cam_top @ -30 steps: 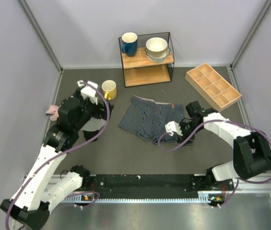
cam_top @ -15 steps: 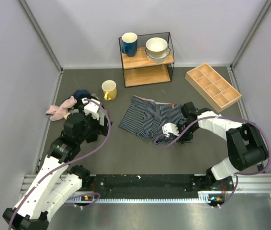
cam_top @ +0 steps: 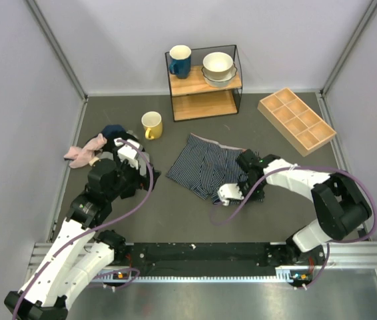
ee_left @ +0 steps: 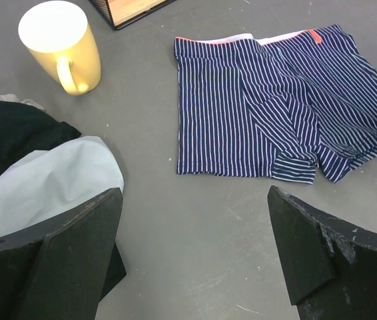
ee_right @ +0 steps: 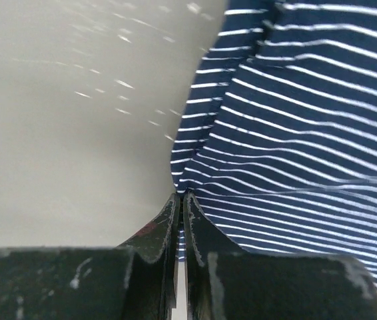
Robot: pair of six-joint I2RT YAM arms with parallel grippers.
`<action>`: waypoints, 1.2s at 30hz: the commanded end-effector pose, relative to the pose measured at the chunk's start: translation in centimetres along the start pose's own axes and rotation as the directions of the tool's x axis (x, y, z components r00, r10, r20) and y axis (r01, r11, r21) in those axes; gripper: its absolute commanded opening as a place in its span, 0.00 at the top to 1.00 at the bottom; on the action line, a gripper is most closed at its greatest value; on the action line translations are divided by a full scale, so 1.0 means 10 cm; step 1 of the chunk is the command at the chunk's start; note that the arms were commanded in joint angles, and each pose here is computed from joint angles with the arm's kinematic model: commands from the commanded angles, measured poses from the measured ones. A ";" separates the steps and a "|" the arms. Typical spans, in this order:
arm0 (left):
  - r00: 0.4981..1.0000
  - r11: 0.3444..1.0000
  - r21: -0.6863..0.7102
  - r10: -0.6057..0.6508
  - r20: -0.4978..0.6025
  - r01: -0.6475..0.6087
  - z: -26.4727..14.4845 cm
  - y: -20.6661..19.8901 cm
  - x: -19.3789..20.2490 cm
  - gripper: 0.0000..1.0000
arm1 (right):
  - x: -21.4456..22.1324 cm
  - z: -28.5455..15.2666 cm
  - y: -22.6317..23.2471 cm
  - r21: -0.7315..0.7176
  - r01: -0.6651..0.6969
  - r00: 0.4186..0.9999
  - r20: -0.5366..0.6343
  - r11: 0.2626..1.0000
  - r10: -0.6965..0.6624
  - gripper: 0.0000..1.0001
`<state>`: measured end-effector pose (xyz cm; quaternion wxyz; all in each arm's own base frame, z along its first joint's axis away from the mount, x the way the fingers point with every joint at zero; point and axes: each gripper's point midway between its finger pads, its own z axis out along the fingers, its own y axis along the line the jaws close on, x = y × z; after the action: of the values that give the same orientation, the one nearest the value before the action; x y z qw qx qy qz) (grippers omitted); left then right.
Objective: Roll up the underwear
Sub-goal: Move the underwear to the center of the board, then fold the underwear at the center of the board.
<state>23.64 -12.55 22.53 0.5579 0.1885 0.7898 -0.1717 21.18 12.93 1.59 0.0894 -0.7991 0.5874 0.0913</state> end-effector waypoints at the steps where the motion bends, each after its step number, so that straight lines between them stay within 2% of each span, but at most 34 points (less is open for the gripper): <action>1: 0.999 0.999 0.051 -0.010 0.047 0.007 0.03 -0.09 -0.10 0.04 | -0.06 0.06 0.88 -0.298 -0.015 0.998 -0.064 0.954 -0.004 1.00; 4: 0.999 0.997 0.077 -0.016 0.035 0.013 0.04 -0.13 -0.07 0.04 | -0.28 0.07 1.06 -0.356 0.011 0.999 -0.033 0.935 -0.024 1.00; 8: 1.000 0.995 0.098 -0.024 0.017 0.022 0.07 -0.17 -0.04 0.05 | -0.59 -0.05 1.11 -0.379 -0.013 0.998 0.045 0.925 0.033 0.96; 11: 1.000 0.993 0.114 -0.030 0.005 0.029 0.09 -0.20 -0.02 0.05 | -0.77 -0.22 0.92 -0.308 -0.038 0.993 0.093 0.951 0.070 0.82; 12: 0.999 0.992 0.120 -0.032 -0.002 0.032 0.10 -0.21 0.00 0.05 | -0.80 -0.29 0.81 -0.283 -0.065 0.987 0.123 0.957 0.104 0.74; 13: 0.999 0.991 0.131 -0.035 -0.013 0.036 0.12 -0.22 0.02 0.05 | -0.91 -0.44 0.63 -0.232 -0.082 0.975 0.185 0.969 0.126 0.70; 15: 0.999 0.987 0.154 -0.038 -0.030 0.042 0.14 -0.26 0.05 0.06 | -1.04 -0.64 0.39 -0.208 -0.146 0.922 0.325 0.967 0.209 0.63; 17: 0.997 0.980 0.193 -0.046 -0.062 0.057 0.18 -0.33 0.10 0.06 | -1.23 -0.88 0.15 -0.183 -0.160 0.855 0.465 0.970 0.229 0.60; 18: 0.996 0.977 0.202 -0.050 -0.073 0.063 0.20 -0.34 0.12 0.06 | -1.21 -0.98 0.01 -0.166 -0.209 0.820 0.507 0.964 0.265 0.54; 20: 0.990 0.967 0.237 -0.065 -0.122 0.092 0.27 -0.41 0.20 0.07 | -1.28 -1.12 -0.16 -0.204 -0.286 0.740 0.573 0.936 0.351 0.51; 25: 0.949 0.940 0.271 -0.126 -0.289 0.207 0.57 -0.50 0.38 0.14 | -1.14 -1.27 -0.38 -0.235 -0.402 0.647 0.611 0.885 0.456 0.47; 27: 0.931 0.918 0.308 -0.141 -0.337 0.251 0.66 -0.58 0.38 0.17 | -1.09 -1.31 -0.42 -0.220 -0.431 0.640 0.608 0.875 0.469 0.46; 31: 0.879 0.894 0.303 -0.175 -0.444 0.331 1.11 -0.60 0.40 0.23 | -1.01 -1.29 -0.50 -0.226 -0.504 0.587 0.618 0.833 0.523 0.45; 36: 0.817 0.886 0.294 -0.145 -0.559 0.358 1.55 -0.56 0.52 0.32 | -0.95 -1.29 -0.57 -0.194 -0.550 0.581 0.609 0.812 0.540 0.45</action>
<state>29.78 -22.67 12.75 0.2682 0.2105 0.8839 -0.3201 23.32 19.78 15.54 0.2284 -0.5165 0.7357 0.3739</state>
